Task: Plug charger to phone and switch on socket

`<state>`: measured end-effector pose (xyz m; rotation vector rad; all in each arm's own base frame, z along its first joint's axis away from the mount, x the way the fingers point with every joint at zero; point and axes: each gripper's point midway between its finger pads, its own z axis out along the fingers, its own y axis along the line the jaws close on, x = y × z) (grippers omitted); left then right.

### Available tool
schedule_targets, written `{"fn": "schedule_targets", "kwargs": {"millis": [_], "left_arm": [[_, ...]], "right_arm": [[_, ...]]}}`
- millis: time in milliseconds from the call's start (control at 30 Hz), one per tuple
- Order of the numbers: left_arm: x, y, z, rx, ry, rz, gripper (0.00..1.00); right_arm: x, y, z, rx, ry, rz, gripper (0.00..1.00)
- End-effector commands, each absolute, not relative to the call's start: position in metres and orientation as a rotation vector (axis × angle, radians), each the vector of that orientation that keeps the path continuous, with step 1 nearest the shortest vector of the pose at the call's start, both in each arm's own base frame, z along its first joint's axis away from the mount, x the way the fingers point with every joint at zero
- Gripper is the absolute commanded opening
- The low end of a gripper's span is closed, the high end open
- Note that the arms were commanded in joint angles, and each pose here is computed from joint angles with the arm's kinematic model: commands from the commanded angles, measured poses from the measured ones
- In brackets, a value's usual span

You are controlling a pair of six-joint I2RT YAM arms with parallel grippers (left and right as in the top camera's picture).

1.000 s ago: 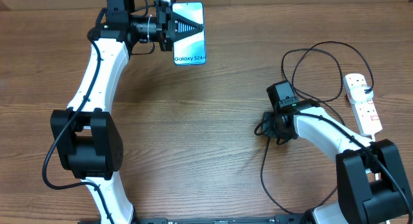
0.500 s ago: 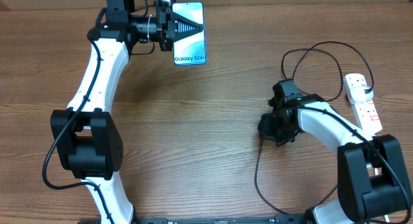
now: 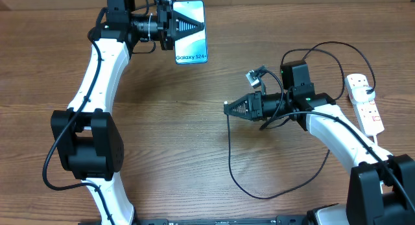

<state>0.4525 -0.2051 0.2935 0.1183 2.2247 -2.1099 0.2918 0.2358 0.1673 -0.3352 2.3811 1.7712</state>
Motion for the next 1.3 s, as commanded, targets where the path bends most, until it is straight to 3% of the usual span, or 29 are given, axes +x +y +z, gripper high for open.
{"fn": "schedule_targets", "kwargs": {"millis": [0, 500, 1267], "left_arm": [[0.448, -0.215, 0.294, 0.131, 2.241, -2.145, 0.04], [0.44, -0.238, 0.292, 0.185, 2.259, -2.136, 0.04], [0.425, -0.264, 0.293, 0.352, 2.223, -2.131, 0.04]], "right_arm": [[0.287, 0.246, 0.191, -0.381, 2.317, 1.883, 0.04], [0.31, 0.267, 0.245, -0.382, 2.137, 1.965, 0.04], [0.306, 0.272, 0.269, -0.482, 2.03, 1.994, 0.04]]}}
